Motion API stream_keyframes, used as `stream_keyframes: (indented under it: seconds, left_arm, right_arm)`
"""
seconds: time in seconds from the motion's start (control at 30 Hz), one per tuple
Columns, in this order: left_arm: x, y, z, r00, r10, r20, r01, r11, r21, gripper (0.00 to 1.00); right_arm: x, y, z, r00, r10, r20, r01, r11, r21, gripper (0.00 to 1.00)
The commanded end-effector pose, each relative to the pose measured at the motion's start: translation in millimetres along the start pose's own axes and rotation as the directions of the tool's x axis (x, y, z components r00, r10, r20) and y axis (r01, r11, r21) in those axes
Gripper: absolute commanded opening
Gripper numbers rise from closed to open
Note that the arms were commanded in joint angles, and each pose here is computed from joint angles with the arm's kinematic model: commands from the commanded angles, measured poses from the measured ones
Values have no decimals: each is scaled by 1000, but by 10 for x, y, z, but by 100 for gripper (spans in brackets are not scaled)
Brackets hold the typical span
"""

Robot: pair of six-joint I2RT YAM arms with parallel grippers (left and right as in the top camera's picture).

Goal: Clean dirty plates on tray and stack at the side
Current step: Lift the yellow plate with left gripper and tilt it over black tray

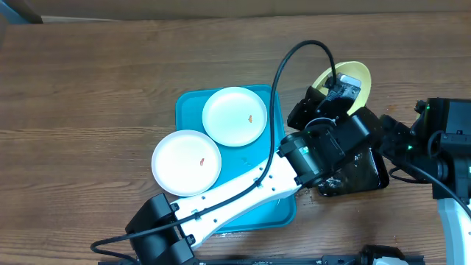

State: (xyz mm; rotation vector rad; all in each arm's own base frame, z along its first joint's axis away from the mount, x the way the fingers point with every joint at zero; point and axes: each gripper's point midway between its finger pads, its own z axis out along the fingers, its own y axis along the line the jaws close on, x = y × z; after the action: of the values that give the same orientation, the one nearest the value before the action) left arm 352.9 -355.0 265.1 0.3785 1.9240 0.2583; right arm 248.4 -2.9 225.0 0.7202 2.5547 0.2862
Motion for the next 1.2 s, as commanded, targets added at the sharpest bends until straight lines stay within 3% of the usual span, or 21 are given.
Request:
stream_keyframes:
  seconds: [0.0,0.43,0.63,1.17]
  left_arm:
    - [-176,189,-53,997,61,42,-57,994,-94,4]
    - [-345,162,-64,984,158,86,-150,984,-96,4]
    - [-432,131,-68,955,278,104,-268,958,-100,4]
    - [-471,109,-75,949,293,118,-283,954,-94,4]
  right_arm:
    - [-37,-9,-48,1000,-3,22,3,1000,2,95]
    - [-25,-16,-48,1000,-3,17,3,1000,5,95]
    - [-22,-17,-48,1000,-3,16,3,1000,5,95]
    - [-21,-18,-48,1000,-3,16,3,1000,5,95]
